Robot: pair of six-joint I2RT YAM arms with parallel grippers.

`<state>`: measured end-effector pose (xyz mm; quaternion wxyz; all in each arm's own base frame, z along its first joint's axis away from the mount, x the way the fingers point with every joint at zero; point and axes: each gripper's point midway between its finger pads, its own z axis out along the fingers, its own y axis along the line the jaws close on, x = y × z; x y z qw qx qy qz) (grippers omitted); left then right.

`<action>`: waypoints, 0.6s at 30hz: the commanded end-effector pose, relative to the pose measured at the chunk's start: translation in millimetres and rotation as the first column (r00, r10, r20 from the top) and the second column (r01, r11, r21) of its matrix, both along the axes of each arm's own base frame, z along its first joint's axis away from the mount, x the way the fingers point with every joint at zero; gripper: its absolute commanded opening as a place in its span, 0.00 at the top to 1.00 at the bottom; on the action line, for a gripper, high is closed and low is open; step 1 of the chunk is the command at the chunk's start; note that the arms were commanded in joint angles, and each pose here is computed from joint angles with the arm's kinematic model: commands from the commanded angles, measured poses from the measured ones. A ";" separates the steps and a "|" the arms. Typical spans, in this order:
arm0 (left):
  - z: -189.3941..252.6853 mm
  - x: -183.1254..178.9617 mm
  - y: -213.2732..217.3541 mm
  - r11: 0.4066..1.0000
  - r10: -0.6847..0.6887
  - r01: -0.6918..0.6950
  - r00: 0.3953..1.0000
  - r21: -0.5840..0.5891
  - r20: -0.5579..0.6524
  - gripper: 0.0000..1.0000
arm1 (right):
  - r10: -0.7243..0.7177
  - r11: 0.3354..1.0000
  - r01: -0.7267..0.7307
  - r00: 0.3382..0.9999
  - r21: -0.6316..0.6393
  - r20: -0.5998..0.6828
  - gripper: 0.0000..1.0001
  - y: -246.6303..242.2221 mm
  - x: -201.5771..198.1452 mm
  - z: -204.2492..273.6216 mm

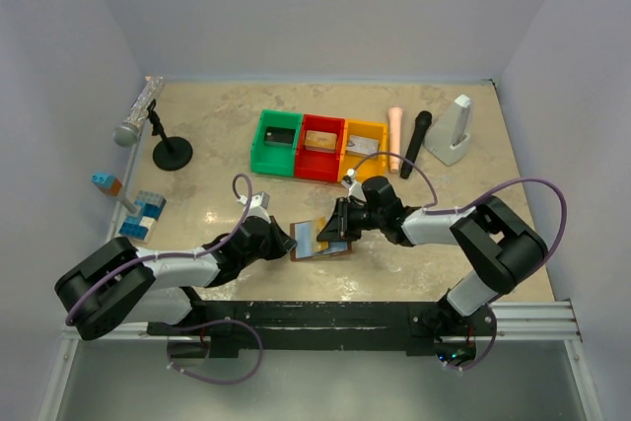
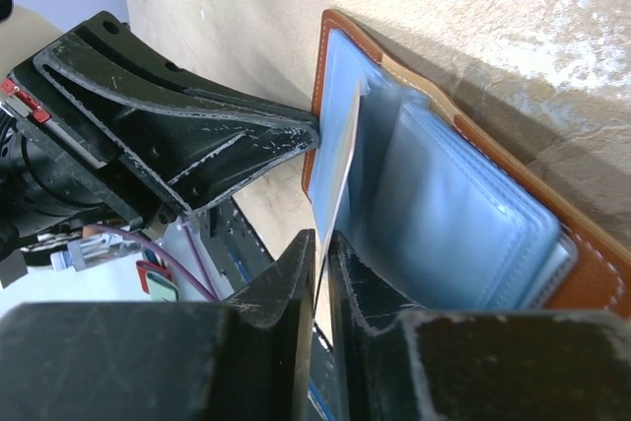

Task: Take the credit cards out of the card holder
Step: Remove the credit card from the card holder, then place the credit card in the storage box.

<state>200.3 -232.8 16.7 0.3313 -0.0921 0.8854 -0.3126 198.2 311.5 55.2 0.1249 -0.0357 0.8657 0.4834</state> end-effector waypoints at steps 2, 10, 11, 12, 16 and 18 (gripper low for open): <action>-42.7 -25.7 36.7 0.983 0.011 0.010 0.994 0.183 -0.112 1.00 | -0.006 1.000 0.005 0.999 0.020 0.052 0.90 0.3 7.6 12.7; -42.6 -25.1 38.6 0.983 0.018 0.002 0.994 0.186 -0.107 1.00 | -0.062 0.988 0.070 0.996 -0.136 0.060 1.00 -25.3 11.0 -1.1; -42.1 -24.8 38.6 0.983 0.020 0.000 0.994 0.182 -0.104 1.00 | -0.065 0.986 0.074 0.996 -0.150 0.068 1.00 -28.9 10.5 -0.4; -41.4 -24.1 37.9 0.984 0.019 -0.001 0.995 0.179 -0.101 1.00 | -0.069 0.984 0.081 0.994 -0.160 0.079 1.00 -32.4 11.7 0.8; -36.8 -22.6 34.5 0.987 0.008 0.006 0.996 0.161 -0.087 1.00 | -0.063 0.979 0.082 0.992 -0.184 0.108 1.00 -39.0 12.4 10.6; -30.2 -21.1 29.4 0.990 -0.012 0.023 0.997 0.141 -0.073 1.00 | -0.060 0.978 0.082 0.991 -0.190 0.122 1.00 -41.5 12.0 17.8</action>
